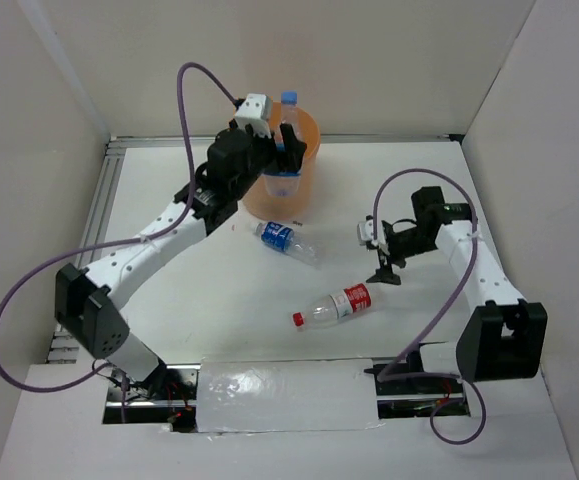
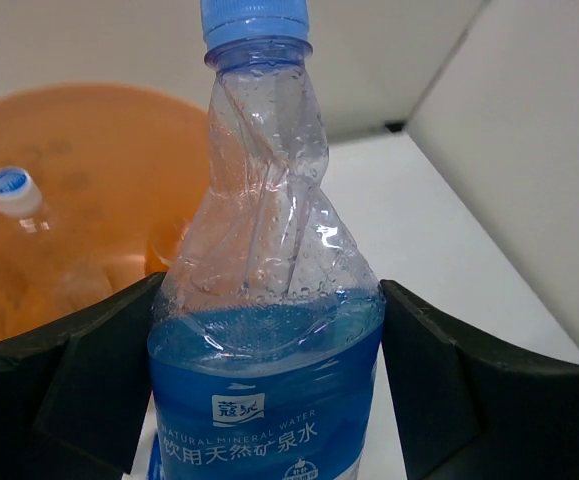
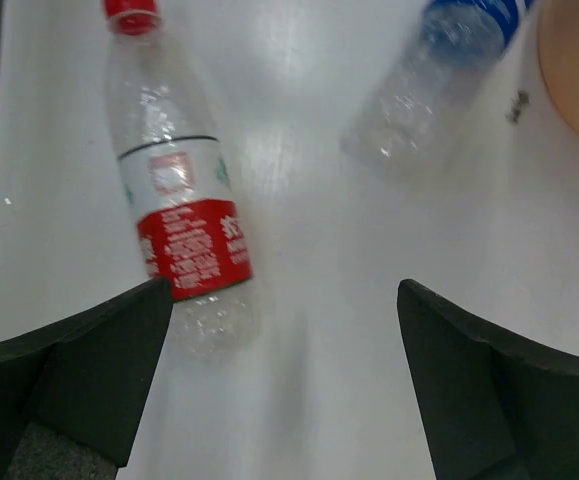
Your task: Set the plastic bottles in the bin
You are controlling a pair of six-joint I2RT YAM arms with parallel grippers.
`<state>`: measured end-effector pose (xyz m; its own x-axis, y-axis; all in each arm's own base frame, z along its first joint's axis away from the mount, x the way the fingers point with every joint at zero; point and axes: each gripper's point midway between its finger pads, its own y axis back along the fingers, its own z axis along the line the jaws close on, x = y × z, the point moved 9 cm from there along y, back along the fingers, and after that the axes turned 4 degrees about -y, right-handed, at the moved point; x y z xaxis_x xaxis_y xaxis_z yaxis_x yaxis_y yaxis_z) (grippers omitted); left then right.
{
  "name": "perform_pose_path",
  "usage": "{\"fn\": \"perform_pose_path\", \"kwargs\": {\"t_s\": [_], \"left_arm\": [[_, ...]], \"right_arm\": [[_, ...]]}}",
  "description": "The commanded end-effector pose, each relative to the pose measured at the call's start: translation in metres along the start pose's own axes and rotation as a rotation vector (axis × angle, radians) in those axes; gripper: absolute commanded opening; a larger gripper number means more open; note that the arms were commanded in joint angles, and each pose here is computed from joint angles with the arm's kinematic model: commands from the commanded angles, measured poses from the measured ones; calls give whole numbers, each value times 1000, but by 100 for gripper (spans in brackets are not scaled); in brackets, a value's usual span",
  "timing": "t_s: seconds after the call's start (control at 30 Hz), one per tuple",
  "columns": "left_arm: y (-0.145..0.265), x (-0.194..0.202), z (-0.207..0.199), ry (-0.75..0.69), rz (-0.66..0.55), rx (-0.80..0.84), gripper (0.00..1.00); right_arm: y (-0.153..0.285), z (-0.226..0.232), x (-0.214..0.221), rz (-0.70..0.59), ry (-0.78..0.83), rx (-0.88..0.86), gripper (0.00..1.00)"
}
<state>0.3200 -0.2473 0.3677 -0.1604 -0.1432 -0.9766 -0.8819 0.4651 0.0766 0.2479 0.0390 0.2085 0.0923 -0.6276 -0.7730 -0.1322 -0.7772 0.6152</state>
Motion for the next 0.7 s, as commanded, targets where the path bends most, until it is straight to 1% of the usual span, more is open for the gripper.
{"fn": "perform_pose_path", "kwargs": {"t_s": [0.0, 0.03, 0.1, 0.13, 0.2, 0.27, 0.3, 0.33, 0.37, 0.4, 0.43, 0.5, 0.53, 0.6, 0.67], "left_arm": [[-29, -55, 8, 92, -229, -32, 13], [-32, -72, 9, 109, -276, -32, 14], [-48, -72, 24, 137, -275, -48, 14], [-50, -82, 27, 168, -302, -38, 16], [-60, -85, 39, 171, -318, -87, 17], [-70, -75, 51, 170, -292, -143, 22], [-75, -71, 59, 158, -281, -171, 32], [-82, -65, 66, 156, -262, -200, 41], [-93, -53, 69, 140, -226, -212, 50], [-98, -43, 78, 134, -180, -226, 62], [-102, -41, 85, 132, -168, -242, 84], [-108, -30, 86, 128, -126, -239, 99], [-107, -30, 89, 127, -116, -237, 99], [-103, -32, 88, 127, -117, -224, 99], [-97, -45, 85, 117, -154, -215, 99]], "right_arm": [[-2, 25, -21, -21, 196, -69, 100], [-8, 32, -21, -26, 191, -106, 100], [-13, 39, -21, -29, 178, -144, 100], [-17, 43, -21, -32, 179, -167, 100], [-22, 49, -21, -25, 178, -191, 100], [-26, 54, -19, -18, 178, -217, 100], [-29, 57, -19, -18, 163, -217, 100], [-32, 58, -19, -18, 159, -222, 100], [-37, 62, -19, -7, 163, -234, 100], [-41, 55, -19, -3, 186, -205, 100], [-46, 59, -19, 5, 155, -203, 100], [-52, 56, -20, 21, 157, -173, 100], [-56, 51, -22, 18, 141, -139, 100], [-64, 52, -24, 38, 153, -141, 100], [-76, 57, -21, 53, 147, -159, 100]]}}
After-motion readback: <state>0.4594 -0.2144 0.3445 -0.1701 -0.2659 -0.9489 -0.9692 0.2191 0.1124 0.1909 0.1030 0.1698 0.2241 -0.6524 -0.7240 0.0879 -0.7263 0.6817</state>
